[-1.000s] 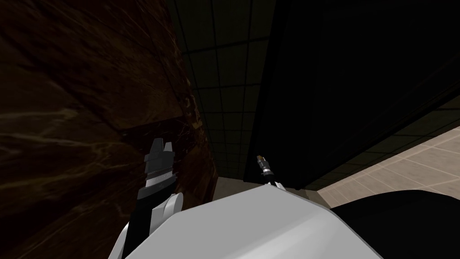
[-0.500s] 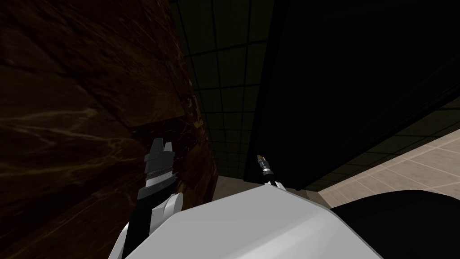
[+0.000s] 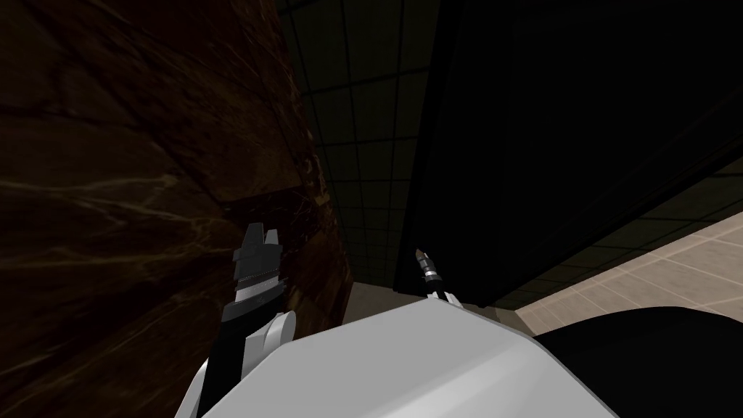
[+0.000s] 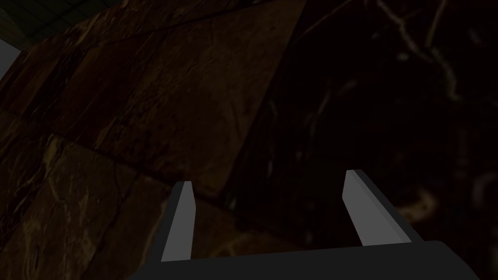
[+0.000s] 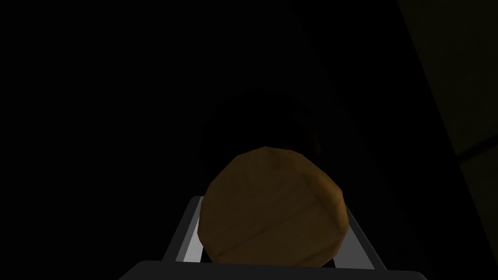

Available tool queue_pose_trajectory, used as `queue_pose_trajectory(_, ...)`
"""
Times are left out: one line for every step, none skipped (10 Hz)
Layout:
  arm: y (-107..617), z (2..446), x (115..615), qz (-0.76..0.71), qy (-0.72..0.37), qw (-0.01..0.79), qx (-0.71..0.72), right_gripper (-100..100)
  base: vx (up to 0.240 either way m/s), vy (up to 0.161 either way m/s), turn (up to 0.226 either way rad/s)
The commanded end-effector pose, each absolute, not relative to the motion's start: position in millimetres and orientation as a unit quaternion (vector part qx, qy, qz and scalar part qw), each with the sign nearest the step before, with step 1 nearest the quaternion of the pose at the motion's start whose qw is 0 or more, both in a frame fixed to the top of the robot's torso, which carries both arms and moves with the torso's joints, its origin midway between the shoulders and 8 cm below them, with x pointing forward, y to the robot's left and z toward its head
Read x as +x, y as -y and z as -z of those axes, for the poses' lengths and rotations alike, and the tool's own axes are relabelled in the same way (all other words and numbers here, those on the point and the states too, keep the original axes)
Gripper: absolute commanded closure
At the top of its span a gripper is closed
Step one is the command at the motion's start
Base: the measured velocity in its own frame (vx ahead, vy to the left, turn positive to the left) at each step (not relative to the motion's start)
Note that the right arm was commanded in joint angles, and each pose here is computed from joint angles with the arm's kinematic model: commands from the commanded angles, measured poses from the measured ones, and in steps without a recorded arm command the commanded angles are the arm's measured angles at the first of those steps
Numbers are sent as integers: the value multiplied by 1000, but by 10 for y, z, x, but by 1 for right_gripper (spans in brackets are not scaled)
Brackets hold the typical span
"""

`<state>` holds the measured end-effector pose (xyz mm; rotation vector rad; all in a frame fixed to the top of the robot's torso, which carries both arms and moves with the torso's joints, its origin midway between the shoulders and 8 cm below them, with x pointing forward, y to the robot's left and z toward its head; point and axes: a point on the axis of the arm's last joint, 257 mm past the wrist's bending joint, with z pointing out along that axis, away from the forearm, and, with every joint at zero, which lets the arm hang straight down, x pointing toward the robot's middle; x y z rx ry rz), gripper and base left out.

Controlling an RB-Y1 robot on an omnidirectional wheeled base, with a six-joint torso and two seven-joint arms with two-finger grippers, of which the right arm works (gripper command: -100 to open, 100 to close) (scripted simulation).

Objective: Pull the door open

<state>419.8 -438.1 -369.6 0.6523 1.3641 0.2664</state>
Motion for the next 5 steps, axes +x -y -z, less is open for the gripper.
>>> queue_pose_trajectory(4341, 3647, 4246, -146, -603, 720, 310, 100, -34, -7, 38)
queue_pose_trajectory(4346, 3636, 4256, -160, -595, 719, 322, 100, -47, -10, 46)
queue_pose_trajectory(4346, 3636, 4256, -163, -594, 718, 325, 100, -33, -11, 24)
queue_pose_trajectory(4351, 3625, 4266, -180, -584, 715, 339, 100, -36, -13, 40)
queue_pose_trajectory(4351, 3625, 4266, -181, -584, 715, 340, 100, -32, -6, 30)
